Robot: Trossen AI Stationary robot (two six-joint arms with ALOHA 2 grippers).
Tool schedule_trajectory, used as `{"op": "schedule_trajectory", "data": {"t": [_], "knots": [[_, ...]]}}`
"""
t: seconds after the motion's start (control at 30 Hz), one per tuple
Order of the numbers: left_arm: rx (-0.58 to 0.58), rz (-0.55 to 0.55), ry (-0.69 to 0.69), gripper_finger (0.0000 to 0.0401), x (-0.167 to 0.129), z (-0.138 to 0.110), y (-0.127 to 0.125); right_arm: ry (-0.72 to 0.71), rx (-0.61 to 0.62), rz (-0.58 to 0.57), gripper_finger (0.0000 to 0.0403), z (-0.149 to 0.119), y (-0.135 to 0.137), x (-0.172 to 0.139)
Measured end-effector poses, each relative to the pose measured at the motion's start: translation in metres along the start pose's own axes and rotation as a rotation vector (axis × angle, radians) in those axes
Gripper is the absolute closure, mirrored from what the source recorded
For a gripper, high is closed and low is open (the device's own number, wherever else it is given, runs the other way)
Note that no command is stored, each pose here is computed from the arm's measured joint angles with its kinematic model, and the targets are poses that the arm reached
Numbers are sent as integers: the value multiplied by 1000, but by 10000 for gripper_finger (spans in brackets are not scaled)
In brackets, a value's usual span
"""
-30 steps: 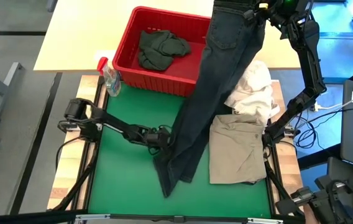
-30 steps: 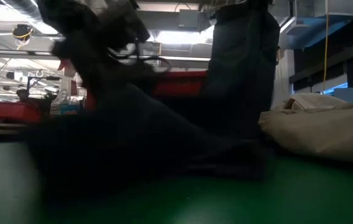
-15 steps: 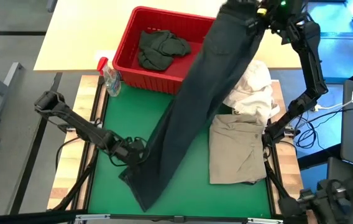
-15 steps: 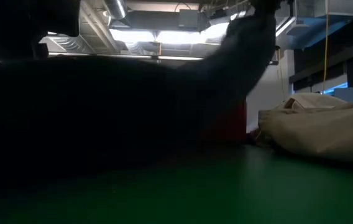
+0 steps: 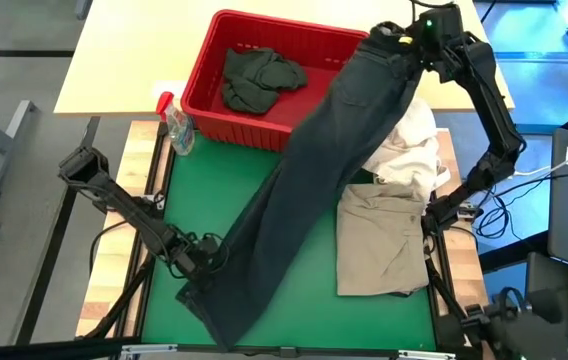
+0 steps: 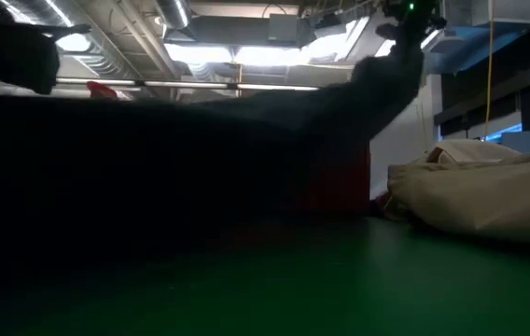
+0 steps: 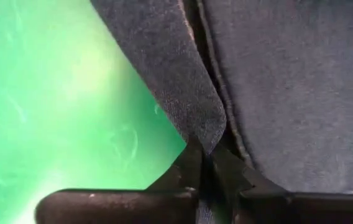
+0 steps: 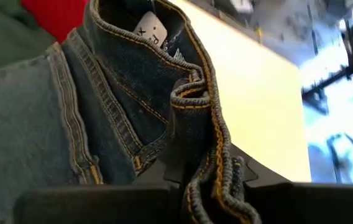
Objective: Fold Laundry from Bin
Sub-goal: Fold the blue pants
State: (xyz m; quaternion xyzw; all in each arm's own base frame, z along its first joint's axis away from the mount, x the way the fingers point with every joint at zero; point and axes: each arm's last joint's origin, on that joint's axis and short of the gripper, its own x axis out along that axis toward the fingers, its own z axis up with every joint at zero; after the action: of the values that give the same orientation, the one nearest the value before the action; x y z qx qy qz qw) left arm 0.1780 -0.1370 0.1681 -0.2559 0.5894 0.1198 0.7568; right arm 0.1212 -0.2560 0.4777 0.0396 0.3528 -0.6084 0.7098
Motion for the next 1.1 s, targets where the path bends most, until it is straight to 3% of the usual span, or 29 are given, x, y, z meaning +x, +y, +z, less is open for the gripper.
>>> {"op": "schedule_trajectory", "data": {"t": [0.23, 0.37, 0.53, 0.63, 0.77, 0.93, 1.1], "knots": [[26, -42, 23, 307, -7, -5, -4, -141, -11, 17, 359, 6, 0, -45], [-10, -143, 17, 252, -26, -5, -4, -173, -7, 39, 359, 5, 2, -58], [-34, -223, -366, 213, -48, -2, -12, -170, 23, 51, 359, 4, 5, -62], [-16, -201, -457, 210, -41, 1, -19, -171, 23, 65, 359, 4, 6, -61], [5, -93, -449, 218, -13, 1, -23, -179, 26, 83, 358, 5, 6, -62], [8, 48, -396, 232, 26, 3, -23, -181, 26, 85, 358, 5, 6, -61], [15, 66, -292, 253, 48, 6, -23, -181, 20, 85, 358, 5, 6, -61]]}}
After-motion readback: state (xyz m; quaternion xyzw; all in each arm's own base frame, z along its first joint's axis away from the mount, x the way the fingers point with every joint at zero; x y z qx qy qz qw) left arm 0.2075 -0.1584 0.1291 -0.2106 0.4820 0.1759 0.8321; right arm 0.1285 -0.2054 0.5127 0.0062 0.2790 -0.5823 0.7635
